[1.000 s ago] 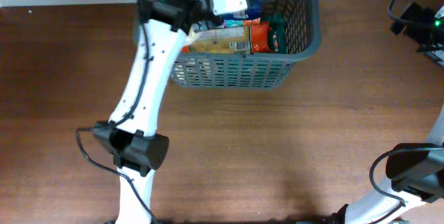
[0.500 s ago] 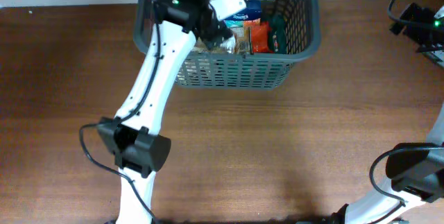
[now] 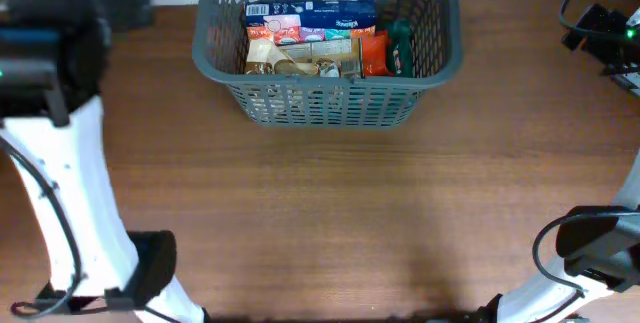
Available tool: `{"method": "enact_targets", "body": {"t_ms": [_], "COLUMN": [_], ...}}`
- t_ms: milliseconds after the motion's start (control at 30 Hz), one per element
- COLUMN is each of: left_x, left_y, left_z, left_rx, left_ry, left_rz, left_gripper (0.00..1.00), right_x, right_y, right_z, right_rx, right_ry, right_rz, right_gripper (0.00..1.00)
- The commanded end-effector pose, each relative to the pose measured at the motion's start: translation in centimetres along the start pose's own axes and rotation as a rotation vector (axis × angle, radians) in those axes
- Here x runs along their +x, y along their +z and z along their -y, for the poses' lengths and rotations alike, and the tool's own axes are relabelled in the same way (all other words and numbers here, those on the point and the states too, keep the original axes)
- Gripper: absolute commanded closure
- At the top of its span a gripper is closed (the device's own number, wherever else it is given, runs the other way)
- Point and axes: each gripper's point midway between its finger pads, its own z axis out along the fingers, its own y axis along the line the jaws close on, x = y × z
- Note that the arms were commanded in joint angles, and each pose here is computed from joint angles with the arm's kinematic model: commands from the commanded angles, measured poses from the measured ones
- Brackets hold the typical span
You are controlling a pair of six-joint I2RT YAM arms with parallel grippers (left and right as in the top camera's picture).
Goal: Pack container
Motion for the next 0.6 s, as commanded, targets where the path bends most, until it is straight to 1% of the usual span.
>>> {"method": "enact_targets", "body": {"t_ms": [0,100,233,367,567], "left_x": [4.4,6.9,9.5,11.0,11.5], "left_y": [6.2,10.2,13.8,15.5,16.2], "left_z": [-2.6,-4.1,-4.0,-3.3,-3.1], "left_rx": [0.064,0.095,0.092,0.099,0.101], "left_ry": [-0.167,-0.227,-0.229,-0.222,-0.218], "left_rz": [-0.194,-0.288,-0.392,-0.452,-0.470], "left_gripper": [0.01,0.01,0.01,0.01,0.01], "right_x": [0.0,0.0,0.0,0.0,0.0], "right_y": [0.1,0.1,0.1,0.2,0.1], "right_z": [-0.1,-0.1,-0.1,-0.1,-0.1], "right_rx": [-0.003,-0.003,-0.003,-0.003,-0.003], "right_ry": [-0.012,-0.012,-0.012,-0.012,-0.012], "right_rz": [-0.001,-0.001,-0.001,-0.002,-0.001], "right_gripper": [0.01,0.01,0.01,0.01,0.01]}}
